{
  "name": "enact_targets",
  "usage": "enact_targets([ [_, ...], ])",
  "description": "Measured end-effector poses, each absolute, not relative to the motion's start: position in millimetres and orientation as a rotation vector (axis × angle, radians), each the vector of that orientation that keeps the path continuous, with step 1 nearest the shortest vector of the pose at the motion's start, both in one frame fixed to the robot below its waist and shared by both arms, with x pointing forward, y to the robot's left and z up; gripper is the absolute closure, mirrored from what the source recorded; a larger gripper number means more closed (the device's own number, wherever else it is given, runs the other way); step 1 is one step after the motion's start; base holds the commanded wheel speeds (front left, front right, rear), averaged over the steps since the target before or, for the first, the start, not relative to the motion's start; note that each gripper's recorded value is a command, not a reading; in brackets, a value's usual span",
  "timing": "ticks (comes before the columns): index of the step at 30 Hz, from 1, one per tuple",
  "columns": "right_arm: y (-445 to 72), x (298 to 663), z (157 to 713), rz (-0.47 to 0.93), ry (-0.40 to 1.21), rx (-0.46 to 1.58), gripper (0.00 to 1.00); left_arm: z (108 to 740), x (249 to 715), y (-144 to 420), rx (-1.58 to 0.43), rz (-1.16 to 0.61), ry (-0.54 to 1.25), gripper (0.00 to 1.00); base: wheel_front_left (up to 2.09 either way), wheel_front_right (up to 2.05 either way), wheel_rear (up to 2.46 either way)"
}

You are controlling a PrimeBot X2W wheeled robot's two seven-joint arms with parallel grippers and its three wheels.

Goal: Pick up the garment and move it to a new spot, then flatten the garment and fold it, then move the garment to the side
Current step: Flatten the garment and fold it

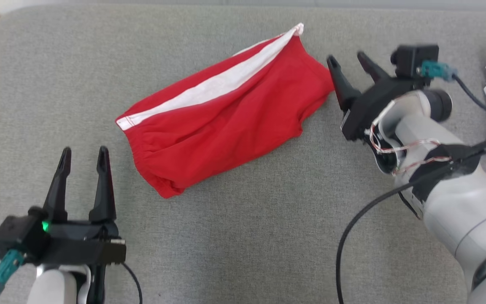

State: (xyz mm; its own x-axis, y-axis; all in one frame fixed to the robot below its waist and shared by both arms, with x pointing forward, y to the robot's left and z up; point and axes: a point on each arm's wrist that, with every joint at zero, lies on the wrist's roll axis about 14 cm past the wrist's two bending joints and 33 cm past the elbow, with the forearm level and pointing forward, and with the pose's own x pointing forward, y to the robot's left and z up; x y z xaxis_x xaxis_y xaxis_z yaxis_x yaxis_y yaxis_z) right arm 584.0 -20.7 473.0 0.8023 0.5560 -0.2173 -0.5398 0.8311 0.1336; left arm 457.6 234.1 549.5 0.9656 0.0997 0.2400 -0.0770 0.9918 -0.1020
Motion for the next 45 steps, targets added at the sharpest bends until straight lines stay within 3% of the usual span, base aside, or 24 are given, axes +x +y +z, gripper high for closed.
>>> enact_targets([
  [10,-28,569,450,0.560,0.327,0.076,0.00,553,430,247,-0.100,0.160,-0.254,0.00,0.00,0.00,0.00],
  [29,-10,568,409,0.564,0.473,0.100,0.01,549,425,255,-0.091,0.203,-0.240,0.00,0.00,0.00,0.00],
  [31,-9,568,409,0.568,0.473,0.103,0.92,549,424,255,-0.091,0.202,-0.239,0.00,0.00,0.00,0.00],
  [32,-5,567,410,0.577,0.472,0.104,1.00,548,424,254,-0.093,0.202,-0.235,0.00,0.00,0.00,0.00],
  [45,-1,557,427,0.609,0.406,0.138,1.00,550,421,253,-0.106,0.204,-0.239,0.00,0.00,0.00,0.00],
])
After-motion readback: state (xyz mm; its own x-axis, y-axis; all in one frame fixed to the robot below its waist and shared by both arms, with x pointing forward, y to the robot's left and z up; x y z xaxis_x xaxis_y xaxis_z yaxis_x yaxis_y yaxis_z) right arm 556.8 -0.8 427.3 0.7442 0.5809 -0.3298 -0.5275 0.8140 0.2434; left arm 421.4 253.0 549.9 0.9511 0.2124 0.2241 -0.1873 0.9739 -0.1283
